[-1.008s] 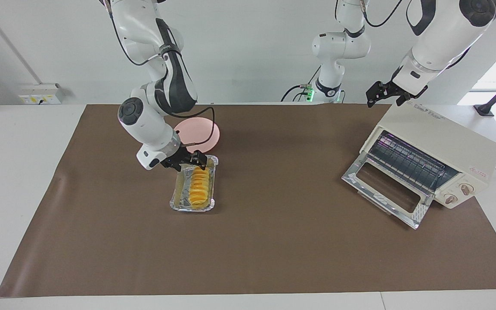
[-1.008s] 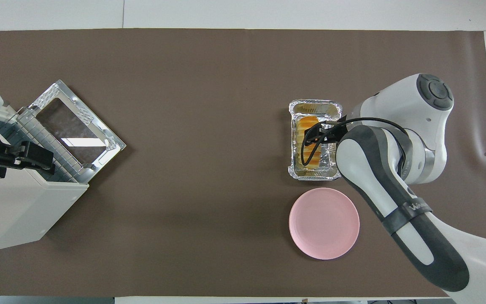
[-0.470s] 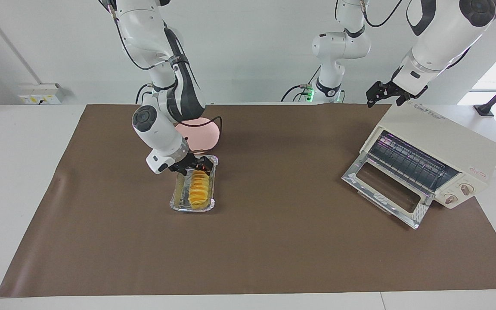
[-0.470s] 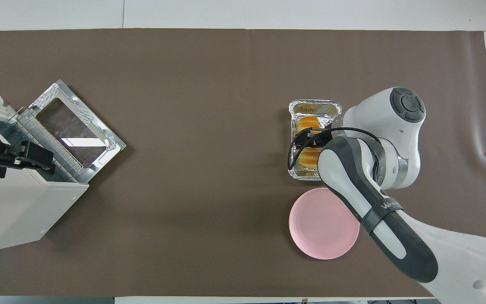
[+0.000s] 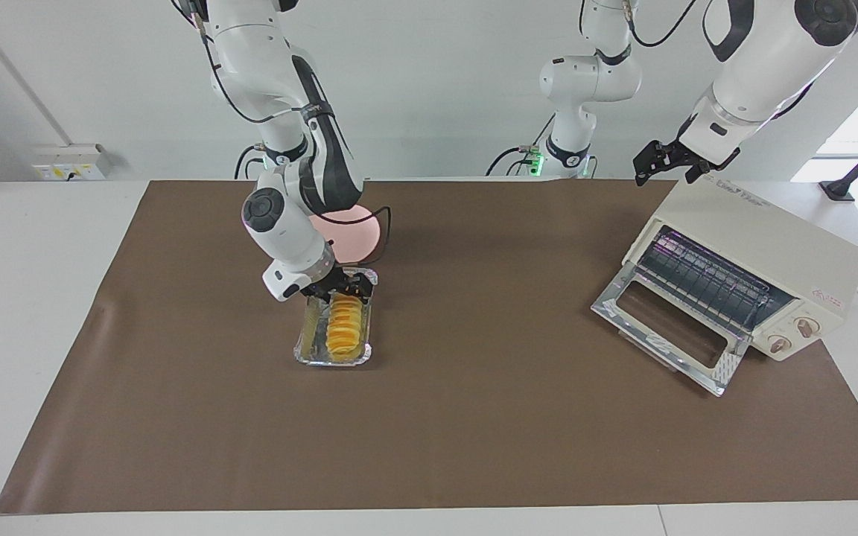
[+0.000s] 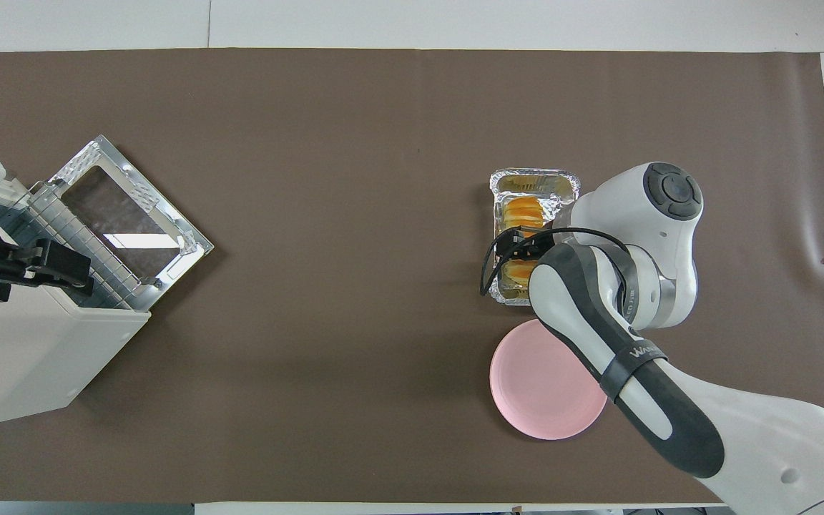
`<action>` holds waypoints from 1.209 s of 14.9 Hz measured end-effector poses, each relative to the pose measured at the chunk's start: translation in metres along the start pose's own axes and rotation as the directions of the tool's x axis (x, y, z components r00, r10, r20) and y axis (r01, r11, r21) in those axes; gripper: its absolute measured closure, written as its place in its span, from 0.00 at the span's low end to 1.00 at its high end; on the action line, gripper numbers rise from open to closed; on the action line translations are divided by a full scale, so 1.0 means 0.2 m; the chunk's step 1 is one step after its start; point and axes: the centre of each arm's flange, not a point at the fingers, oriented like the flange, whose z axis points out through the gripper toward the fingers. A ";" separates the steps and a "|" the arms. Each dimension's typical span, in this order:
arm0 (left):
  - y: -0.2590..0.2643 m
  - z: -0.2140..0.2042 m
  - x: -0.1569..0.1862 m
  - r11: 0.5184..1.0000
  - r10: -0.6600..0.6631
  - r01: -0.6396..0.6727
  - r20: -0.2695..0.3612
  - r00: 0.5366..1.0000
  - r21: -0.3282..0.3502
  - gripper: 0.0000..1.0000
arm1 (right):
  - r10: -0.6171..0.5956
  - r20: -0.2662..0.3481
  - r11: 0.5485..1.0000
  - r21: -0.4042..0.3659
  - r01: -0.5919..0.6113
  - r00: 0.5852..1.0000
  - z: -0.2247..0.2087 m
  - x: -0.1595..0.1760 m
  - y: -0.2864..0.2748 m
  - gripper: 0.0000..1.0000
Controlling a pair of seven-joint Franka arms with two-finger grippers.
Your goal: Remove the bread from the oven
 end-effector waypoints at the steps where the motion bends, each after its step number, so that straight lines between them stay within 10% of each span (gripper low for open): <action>1: 0.00 0.00 0.00 1.000 0.000 0.000 0.000 1.000 0.000 0.00 | 0.002 0.003 1.000 -0.001 -0.002 1.000 0.01 0.00 0.01 0.30; 7: 0.00 0.00 0.00 1.000 0.000 0.000 0.000 1.000 0.000 0.00 | 0.007 0.000 1.000 0.002 -0.007 1.000 -0.02 0.01 0.02 0.85; 18: 0.00 0.00 0.00 1.000 0.000 0.000 0.000 1.000 0.000 0.00 | -0.002 0.269 1.000 -0.013 0.005 0.963 -0.59 -0.39 0.00 0.91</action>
